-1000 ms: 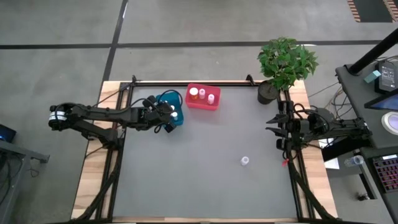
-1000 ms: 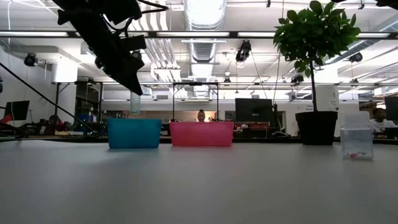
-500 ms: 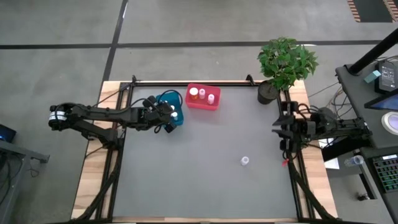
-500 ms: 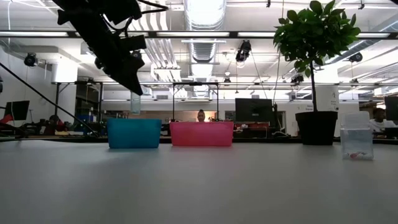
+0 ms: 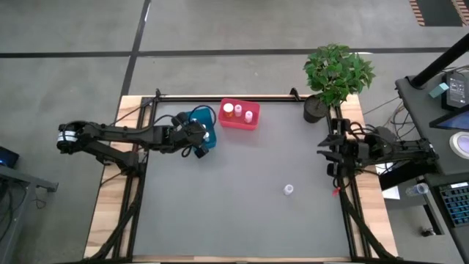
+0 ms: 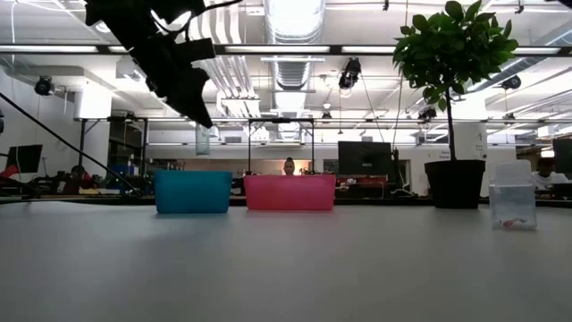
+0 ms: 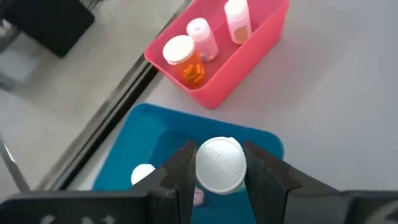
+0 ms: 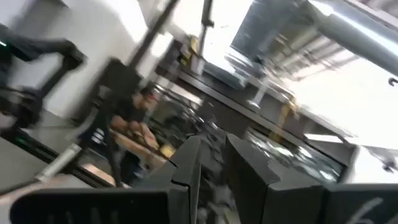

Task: Pick and place medicine bottles into bin by pill shape (circle, oval)
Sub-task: Put the blue tablet bottle into the blue bin

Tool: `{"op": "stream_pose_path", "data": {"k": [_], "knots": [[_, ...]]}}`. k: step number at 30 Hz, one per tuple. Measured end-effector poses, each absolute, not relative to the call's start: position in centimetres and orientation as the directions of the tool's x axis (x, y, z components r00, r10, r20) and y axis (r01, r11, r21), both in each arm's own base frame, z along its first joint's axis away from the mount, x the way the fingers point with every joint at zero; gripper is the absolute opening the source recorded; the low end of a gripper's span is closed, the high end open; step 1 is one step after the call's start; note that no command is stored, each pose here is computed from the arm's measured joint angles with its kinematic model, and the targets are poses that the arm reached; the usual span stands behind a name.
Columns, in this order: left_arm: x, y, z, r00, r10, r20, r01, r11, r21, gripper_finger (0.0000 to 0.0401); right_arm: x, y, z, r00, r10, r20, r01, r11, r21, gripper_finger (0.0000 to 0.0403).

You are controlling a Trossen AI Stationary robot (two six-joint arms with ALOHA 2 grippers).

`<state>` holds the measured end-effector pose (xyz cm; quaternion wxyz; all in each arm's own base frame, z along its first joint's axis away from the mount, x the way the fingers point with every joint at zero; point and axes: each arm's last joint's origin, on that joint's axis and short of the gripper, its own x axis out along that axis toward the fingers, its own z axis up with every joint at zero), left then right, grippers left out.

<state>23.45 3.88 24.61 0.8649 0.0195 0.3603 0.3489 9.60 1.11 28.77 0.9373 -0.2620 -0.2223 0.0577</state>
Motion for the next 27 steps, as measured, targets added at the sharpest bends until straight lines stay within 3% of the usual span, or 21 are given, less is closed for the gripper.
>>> {"op": "stream_pose_path", "data": {"k": [6, 12, 17, 27], "knots": [[23.0, 4.0, 24.2, 0.493, 0.605, -0.625, -0.478, 0.789, 0.386, 0.0096, 9.8, 0.7, 28.4, 0.933, 0.076, 0.351, 0.1, 0.883, -0.458, 0.0066], [22.6, 4.6, 24.5, 0.566, 0.473, -0.675, -0.353, 0.879, 0.32, 0.0096, 9.6, 0.4, 29.2, 0.901, -0.027, 0.434, 0.253, 0.844, -0.473, 0.0066], [21.7, 5.8, 24.5, 0.574, 0.457, -0.68, -0.363, 0.886, 0.29, 0.0096, 10.0, -0.1, 29.0, 0.893, -0.199, 0.404, 0.391, 0.787, -0.477, 0.0066], [20.6, 6.7, 21.9, 0.596, 0.494, -0.633, -0.388, 0.867, 0.312, 0.0096, 10.3, -0.2, 28.9, 0.885, -0.254, 0.391, 0.432, 0.76, -0.485, 0.0066]]}}
